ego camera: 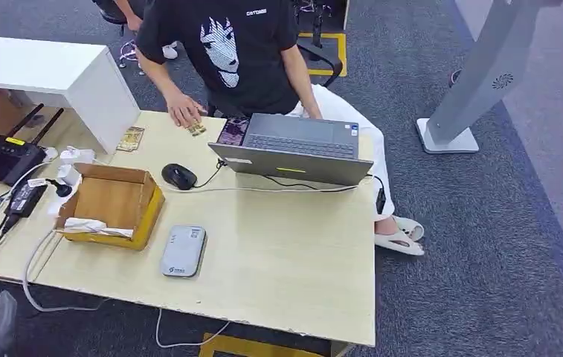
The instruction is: Pass the card to the sensor for recognition and then transmit it.
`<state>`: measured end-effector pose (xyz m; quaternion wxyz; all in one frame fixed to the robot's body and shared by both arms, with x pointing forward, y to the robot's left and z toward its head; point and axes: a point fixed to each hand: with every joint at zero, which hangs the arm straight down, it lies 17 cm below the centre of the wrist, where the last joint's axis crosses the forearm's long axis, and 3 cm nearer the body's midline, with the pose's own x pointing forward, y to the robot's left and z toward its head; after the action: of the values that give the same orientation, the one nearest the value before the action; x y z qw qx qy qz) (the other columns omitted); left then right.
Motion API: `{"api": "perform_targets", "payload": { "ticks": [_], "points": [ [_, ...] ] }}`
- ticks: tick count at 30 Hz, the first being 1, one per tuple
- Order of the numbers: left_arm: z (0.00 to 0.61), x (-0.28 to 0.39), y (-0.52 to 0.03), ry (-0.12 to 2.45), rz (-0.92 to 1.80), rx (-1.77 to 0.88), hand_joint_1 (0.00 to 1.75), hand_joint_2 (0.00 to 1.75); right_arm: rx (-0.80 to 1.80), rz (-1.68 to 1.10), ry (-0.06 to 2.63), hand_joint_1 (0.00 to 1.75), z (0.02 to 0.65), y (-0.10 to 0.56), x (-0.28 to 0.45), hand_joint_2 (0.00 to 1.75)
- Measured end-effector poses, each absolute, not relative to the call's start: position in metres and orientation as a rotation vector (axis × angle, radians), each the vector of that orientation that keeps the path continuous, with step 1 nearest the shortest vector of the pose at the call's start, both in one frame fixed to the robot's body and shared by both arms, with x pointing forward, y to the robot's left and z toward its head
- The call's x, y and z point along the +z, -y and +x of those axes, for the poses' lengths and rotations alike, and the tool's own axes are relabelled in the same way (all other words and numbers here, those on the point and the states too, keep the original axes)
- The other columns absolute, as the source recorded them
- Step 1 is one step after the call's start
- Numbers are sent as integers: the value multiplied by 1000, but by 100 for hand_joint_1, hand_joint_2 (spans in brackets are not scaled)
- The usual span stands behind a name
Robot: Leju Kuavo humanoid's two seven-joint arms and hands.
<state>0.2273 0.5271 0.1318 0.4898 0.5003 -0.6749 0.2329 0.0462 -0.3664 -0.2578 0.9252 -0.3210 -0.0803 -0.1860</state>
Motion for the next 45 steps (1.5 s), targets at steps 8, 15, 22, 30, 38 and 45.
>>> {"api": "perform_targets", "payload": {
  "ticks": [8, 15, 22, 30, 38, 45],
  "points": [
    [269, 175, -508, 1787, 1148, 466, 0, 175, -374, -642, 150, 0, 45, 360, -260, 175],
    [334, 209, -478, 1867, 1081, 277, 0, 175, -346, -612, 133, 0, 44, 353, -263, 175],
    [394, 235, -449, 1890, 1065, 99, 0, 175, -318, -591, 140, 0, 48, 349, -264, 175],
    [446, 260, -415, 1881, 1098, -107, 0, 175, -279, -568, 151, 0, 54, 345, -265, 175],
    [474, 273, -372, 1873, 1095, -288, 0, 175, -246, -540, 149, 0, 58, 340, -267, 175],
    [477, 269, -360, 1881, 1050, -324, 164, 175, -232, -539, 171, 0, 63, 340, -267, 175]
  ]
}}
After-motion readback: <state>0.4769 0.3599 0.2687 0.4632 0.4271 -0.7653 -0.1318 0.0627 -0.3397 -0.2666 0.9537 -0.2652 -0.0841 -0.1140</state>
